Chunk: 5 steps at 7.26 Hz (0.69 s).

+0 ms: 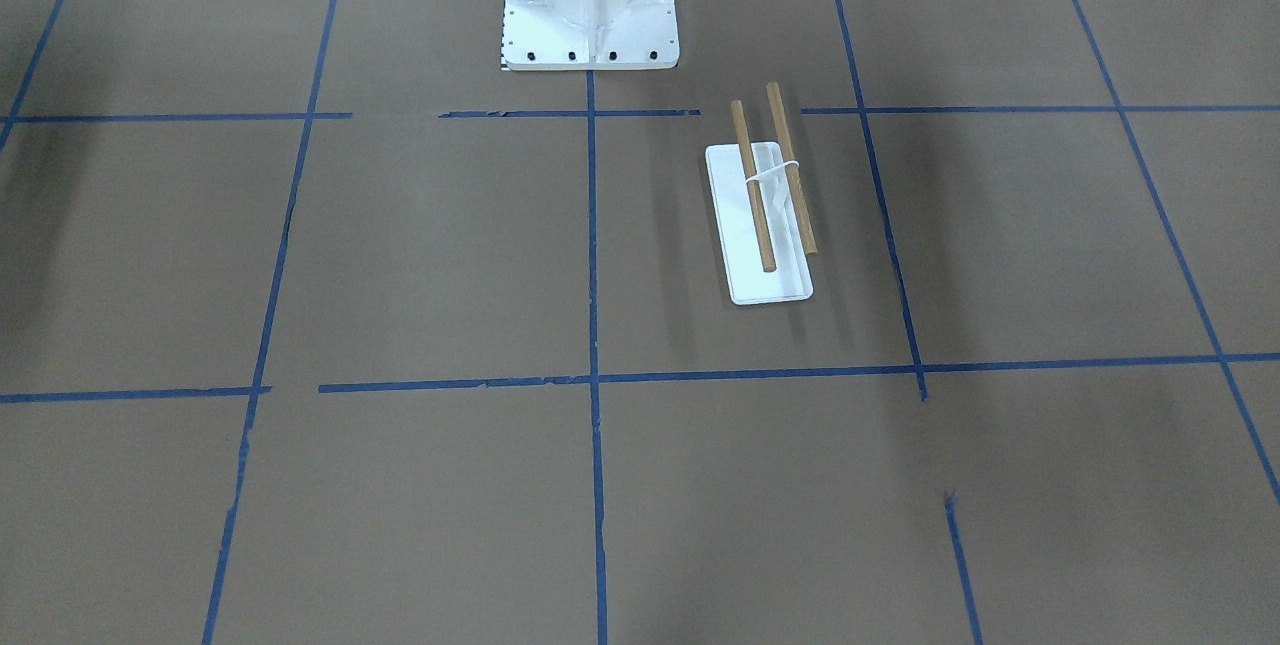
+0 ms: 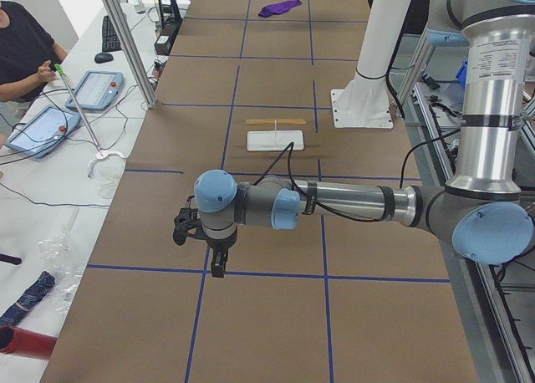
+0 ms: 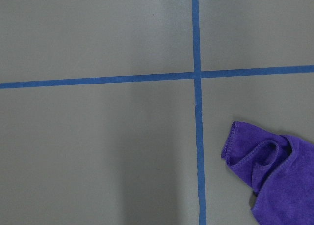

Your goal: Hang towel on rack

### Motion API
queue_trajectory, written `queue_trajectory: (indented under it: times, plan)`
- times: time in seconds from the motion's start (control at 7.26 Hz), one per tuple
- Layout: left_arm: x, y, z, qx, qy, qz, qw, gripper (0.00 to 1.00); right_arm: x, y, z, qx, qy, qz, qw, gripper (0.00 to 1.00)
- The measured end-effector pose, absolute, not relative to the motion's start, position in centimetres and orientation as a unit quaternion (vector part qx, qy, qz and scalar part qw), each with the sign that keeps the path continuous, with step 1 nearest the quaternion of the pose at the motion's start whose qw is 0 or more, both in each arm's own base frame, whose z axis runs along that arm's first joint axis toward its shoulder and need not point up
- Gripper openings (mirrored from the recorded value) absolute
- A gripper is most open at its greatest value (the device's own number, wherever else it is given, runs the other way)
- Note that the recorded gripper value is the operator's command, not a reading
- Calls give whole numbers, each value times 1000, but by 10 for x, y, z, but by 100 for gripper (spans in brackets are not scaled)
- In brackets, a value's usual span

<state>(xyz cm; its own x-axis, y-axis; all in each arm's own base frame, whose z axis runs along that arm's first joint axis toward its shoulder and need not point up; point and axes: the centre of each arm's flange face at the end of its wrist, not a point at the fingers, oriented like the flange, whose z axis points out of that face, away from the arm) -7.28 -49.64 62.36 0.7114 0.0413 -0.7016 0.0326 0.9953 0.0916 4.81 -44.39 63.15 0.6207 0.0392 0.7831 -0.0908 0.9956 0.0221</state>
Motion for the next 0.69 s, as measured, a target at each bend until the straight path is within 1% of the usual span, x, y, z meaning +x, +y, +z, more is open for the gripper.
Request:
queue_trajectory:
  times: [0.69]
  plan:
    - [-73,-496,610,61,380,7,923,100,47,-453,617,42,-432,39,900,100]
